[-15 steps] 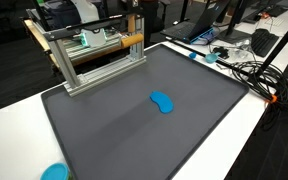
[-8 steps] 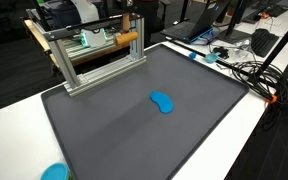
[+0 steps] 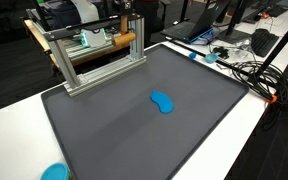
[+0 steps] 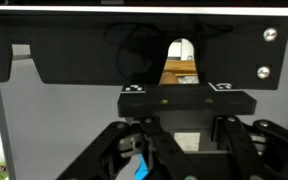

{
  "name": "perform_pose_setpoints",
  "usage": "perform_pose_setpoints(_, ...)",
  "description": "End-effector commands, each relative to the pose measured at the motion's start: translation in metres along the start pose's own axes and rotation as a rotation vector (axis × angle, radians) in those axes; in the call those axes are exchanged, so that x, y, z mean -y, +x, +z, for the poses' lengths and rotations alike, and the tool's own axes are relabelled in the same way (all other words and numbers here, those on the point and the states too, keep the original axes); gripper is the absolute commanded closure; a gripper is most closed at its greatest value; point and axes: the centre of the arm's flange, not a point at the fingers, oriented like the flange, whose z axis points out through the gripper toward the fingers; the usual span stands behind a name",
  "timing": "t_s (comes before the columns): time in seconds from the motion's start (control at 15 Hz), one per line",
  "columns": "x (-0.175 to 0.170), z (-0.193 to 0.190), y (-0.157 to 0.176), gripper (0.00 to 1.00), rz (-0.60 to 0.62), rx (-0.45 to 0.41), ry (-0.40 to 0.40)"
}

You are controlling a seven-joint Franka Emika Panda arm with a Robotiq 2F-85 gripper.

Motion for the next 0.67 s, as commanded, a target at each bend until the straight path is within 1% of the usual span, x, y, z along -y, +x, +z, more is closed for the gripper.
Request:
perform_pose_setpoints(0.0,-0.001,-0.001,-0.013,0.78,0.003,0.043,0.004)
perform_pose_setpoints(0.27,0.000,0.003,-0.020,0.78,-0.005,0.072,0.038)
perform_pose_setpoints(0.4,0.001,0.006,-0.021,0.78,-0.009,0.089,0.043)
perform_pose_setpoints(0.6,0.000,0.010,-0.027,0.78,0.009,0.092,0.048)
